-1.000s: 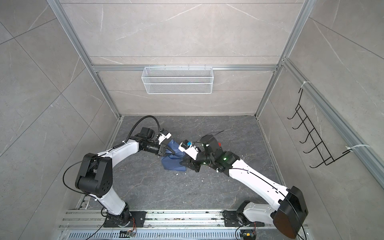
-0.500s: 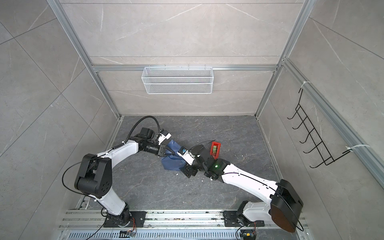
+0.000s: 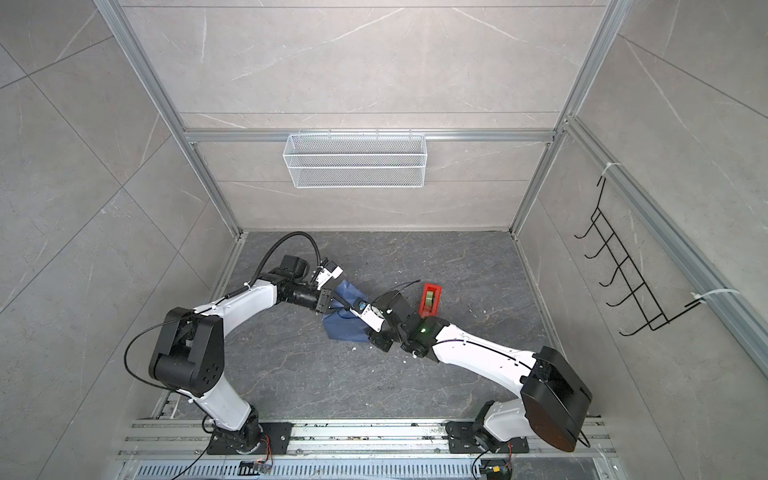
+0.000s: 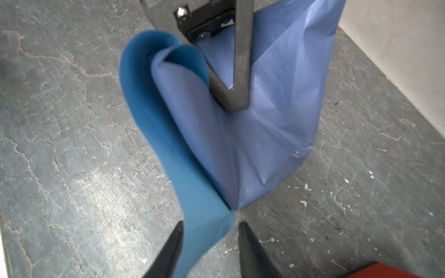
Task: Wrap a gift box in wrapping paper
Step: Smooth out the wrapping paper on the gift box.
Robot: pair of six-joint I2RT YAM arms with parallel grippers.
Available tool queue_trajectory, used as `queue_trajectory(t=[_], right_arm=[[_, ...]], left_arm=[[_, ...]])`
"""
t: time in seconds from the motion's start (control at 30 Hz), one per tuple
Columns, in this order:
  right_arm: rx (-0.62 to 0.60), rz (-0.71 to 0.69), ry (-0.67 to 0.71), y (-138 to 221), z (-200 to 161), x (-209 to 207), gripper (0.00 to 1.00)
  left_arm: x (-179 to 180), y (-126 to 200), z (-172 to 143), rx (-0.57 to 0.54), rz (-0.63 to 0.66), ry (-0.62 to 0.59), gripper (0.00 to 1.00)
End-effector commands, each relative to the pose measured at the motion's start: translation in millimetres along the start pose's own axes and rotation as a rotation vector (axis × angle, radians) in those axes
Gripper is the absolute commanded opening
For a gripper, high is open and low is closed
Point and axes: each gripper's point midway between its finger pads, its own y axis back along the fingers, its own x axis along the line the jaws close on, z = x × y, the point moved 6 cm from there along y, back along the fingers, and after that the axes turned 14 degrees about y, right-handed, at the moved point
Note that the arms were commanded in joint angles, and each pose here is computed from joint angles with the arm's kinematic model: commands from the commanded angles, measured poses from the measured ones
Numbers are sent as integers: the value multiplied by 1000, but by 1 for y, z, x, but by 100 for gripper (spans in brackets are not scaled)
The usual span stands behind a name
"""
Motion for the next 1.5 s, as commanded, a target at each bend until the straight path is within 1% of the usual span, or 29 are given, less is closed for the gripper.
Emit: queue_trajectory(t=[0.0, 0.13, 0.3, 0.43, 0.6, 0.77, 0.93, 1.07, 1.1, 1.13, 1.17, 1.2, 1.3, 1.43, 1.47], right_arm=[[-22, -30, 35, -1, 15, -11, 30], [-20, -19, 59, -1, 17, -17, 22], [-23, -27, 47, 2, 13, -26, 17], [-17, -29, 88, 4, 12, -29, 14], [-27, -14, 117, 6, 16, -34, 12], [-35, -34, 141, 7, 19, -41, 11], [-57, 1, 177, 4, 24, -39, 9], [-77, -3, 168, 7, 27, -39, 8], [-77, 0, 169, 8, 26, -38, 10], [-69, -17, 165, 8, 24, -39, 26], [-58, -49, 154, 8, 21, -42, 73], [-54, -74, 148, 9, 18, -43, 99], [-48, -99, 149, 24, 12, -41, 100], [-20, -194, 171, 50, -6, -39, 100], [-14, -227, 158, 55, -10, -41, 100]], left_arm=[[7, -2, -10, 25, 51, 19, 0], [7, -2, -11, 22, 54, 7, 0], [6, -1, -9, 29, 58, 10, 0], [10, -4, -11, 27, 51, 16, 0], [10, -4, -10, 35, 58, 18, 0], [10, -4, -9, 37, 61, 19, 0], [12, -5, -11, 35, 61, 15, 0], [8, -3, -9, 38, 66, 10, 0], [8, -3, -10, 37, 65, 8, 0], [10, -3, -11, 35, 65, 7, 0], [11, -4, -12, 33, 62, 8, 0], [12, -4, -12, 33, 63, 10, 0], [8, -3, -10, 37, 66, 9, 0], [11, -4, -11, 30, 65, 5, 0], [12, -4, -11, 33, 65, 9, 0]])
